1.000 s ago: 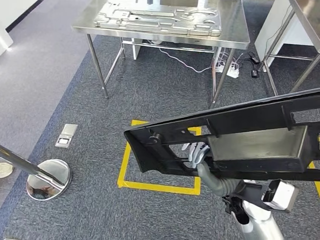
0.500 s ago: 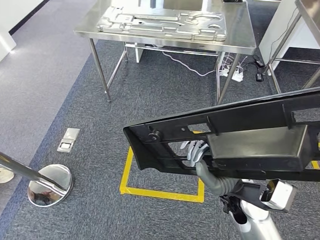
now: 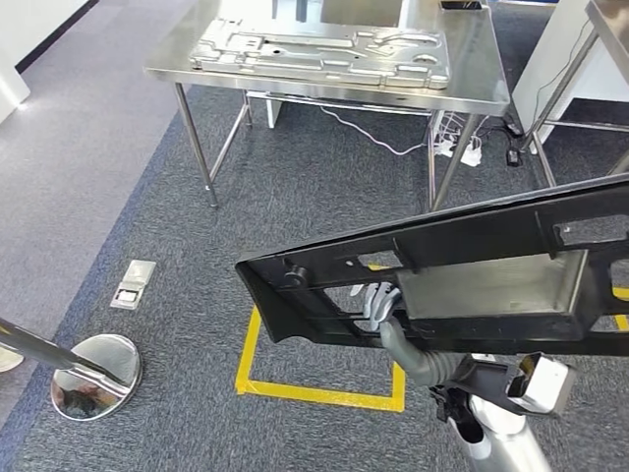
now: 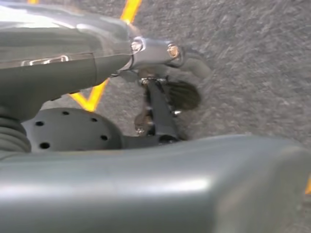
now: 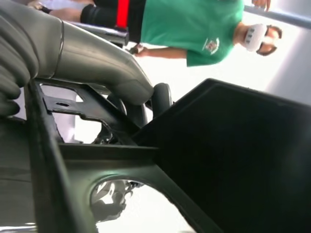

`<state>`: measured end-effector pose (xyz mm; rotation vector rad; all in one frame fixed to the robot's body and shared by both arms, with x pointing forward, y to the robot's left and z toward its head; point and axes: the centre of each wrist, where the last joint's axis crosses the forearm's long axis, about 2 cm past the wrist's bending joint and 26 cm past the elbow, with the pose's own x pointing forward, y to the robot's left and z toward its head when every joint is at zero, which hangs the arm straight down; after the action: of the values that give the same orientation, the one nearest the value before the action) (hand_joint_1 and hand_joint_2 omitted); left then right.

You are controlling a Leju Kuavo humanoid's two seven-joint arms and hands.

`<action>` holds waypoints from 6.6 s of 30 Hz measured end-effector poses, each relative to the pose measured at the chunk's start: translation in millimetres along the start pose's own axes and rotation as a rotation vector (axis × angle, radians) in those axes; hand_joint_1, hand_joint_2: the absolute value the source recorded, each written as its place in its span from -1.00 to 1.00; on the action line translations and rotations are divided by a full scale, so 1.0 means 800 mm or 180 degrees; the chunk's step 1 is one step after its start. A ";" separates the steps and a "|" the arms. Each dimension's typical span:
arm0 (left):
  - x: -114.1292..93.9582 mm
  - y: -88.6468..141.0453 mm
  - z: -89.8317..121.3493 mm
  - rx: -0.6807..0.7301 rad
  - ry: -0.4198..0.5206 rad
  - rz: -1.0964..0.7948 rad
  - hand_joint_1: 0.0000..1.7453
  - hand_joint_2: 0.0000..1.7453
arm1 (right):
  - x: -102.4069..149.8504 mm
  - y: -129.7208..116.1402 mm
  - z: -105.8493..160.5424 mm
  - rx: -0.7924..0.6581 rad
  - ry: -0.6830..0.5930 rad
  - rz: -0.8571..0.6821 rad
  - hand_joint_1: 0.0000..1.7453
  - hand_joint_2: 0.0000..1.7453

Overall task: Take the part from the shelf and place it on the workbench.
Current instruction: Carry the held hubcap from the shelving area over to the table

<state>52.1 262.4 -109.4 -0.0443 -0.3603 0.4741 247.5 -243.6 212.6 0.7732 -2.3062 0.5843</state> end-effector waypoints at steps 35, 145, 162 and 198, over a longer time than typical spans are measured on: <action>0.005 0.003 -0.001 0.0012 -0.0038 -0.0018 -1.00 1.00 | 0.000 0.000 -0.003 -0.0140 -0.0092 -0.0080 1.00 1.00; 0.007 0.014 -0.001 0.0068 -0.0057 -0.0054 -1.00 1.00 | 0.005 0.005 0.000 -0.0124 -0.0202 -0.0112 1.00 1.00; 0.006 0.012 -0.001 0.0063 -0.0035 -0.0085 -1.00 1.00 | 0.006 0.006 0.003 -0.0151 -0.0193 -0.0129 1.00 1.00; 0.004 0.012 -0.001 0.0076 -0.0015 -0.0110 -1.00 1.00 | 0.010 -0.002 0.016 -0.0231 -0.0253 -0.0216 1.00 1.00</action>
<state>50.9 272.2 -110.0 -0.0139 -0.3596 0.4442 238.6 -255.1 209.3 0.8504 -2.3495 0.4443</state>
